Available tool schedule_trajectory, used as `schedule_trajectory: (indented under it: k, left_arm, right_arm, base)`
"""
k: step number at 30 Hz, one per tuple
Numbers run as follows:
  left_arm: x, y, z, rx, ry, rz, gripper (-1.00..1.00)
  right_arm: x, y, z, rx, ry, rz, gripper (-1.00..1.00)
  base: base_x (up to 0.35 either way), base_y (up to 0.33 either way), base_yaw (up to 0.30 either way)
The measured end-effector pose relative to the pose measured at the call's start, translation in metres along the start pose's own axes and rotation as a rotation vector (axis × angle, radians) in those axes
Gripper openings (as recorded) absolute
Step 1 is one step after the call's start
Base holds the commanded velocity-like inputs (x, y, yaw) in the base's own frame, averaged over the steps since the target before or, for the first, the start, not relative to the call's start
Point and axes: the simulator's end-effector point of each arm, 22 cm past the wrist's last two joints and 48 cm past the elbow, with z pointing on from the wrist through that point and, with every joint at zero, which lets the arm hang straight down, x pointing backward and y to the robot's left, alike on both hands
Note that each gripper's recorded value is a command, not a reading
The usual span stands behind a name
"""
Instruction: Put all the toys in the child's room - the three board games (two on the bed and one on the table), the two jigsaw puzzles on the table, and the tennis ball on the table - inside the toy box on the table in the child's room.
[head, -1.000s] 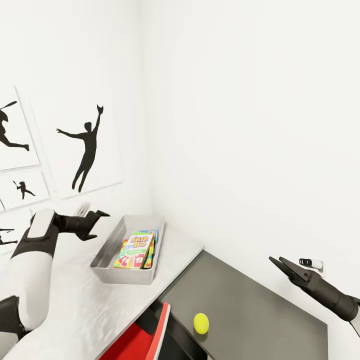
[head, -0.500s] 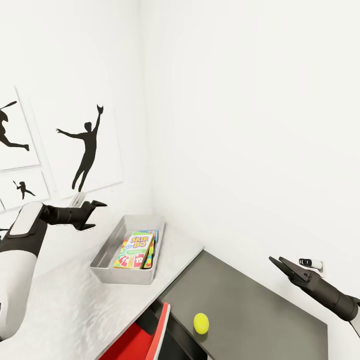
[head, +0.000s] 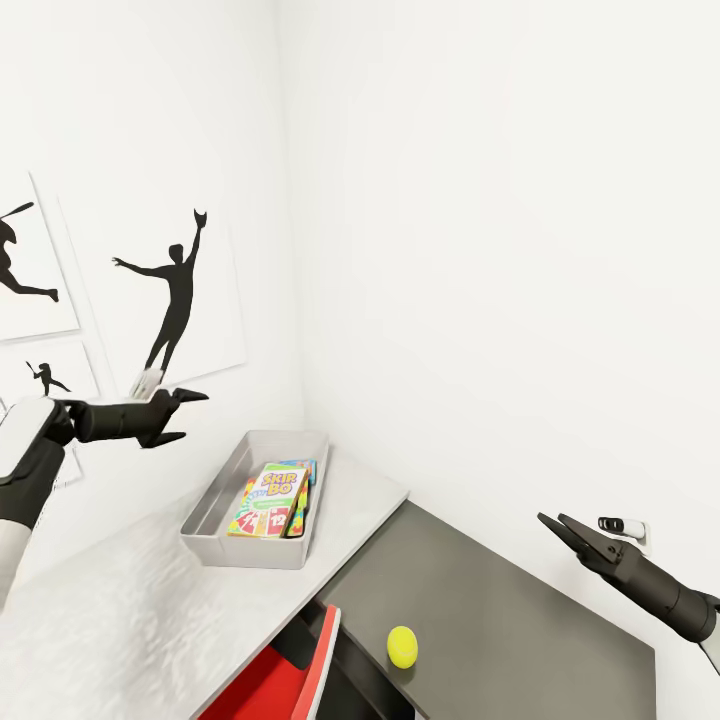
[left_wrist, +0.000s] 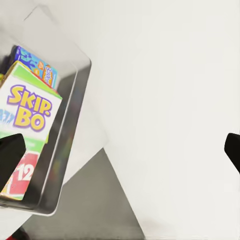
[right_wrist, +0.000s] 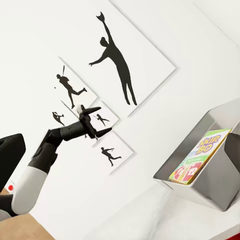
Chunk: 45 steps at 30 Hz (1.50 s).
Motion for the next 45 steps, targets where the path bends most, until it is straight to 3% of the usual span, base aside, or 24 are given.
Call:
schedule_trajectory:
  k: [9,13,18,24,30,32,36,41,45]
  left_arm:
    - [0.039,-0.014,-0.021,0.018,0.101,0.179,1.00]
    - [0.062,-0.010,-0.042,0.022,0.156,0.274,1.00]
    - [0.078,0.012,-0.063,0.015,0.209,0.307,1.00]
    - [0.097,0.042,-0.086,0.023,0.276,0.297,1.00]
    - [0.107,0.102,-0.110,-0.093,0.319,0.334,1.00]
    - [0.106,0.117,-0.114,-0.139,0.324,0.366,1.00]
    - [0.105,0.150,-0.121,-0.241,0.344,0.474,1.00]
    - [0.110,0.177,-0.125,-0.297,0.388,0.539,1.00]
    - [0.107,0.205,-0.128,-0.338,0.399,0.515,1.00]
  right_arm:
    - [-0.001,0.000,-0.001,0.001,0.000,-0.001,1.00]
    - [-0.001,0.000,-0.001,0.002,0.000,-0.001,1.00]
    - [-0.001,0.000,-0.001,0.002,0.000,-0.001,1.00]
    - [-0.001,0.000,-0.001,0.002,0.000,-0.001,1.00]
    - [-0.001,0.000,-0.001,0.002,0.000,-0.002,1.00]
    - [-0.001,0.000,-0.001,0.002,0.000,-0.002,1.00]
    - [-0.001,0.000,-0.001,0.003,0.000,-0.002,1.00]
    - [-0.002,0.000,-0.001,0.003,-0.001,-0.002,1.00]
    - [-0.001,0.000,-0.001,0.002,-0.001,-0.001,1.00]
  base:
    - [0.000,0.000,0.000]
    - [0.000,0.000,0.000]
    - [0.000,0.000,0.000]
    - [0.000,0.000,0.000]
    - [0.000,0.000,0.000]
    - [0.000,0.000,0.000]
    - [0.000,0.000,0.000]
    - [0.000,0.000,0.000]
    - [0.000,0.000,0.000]
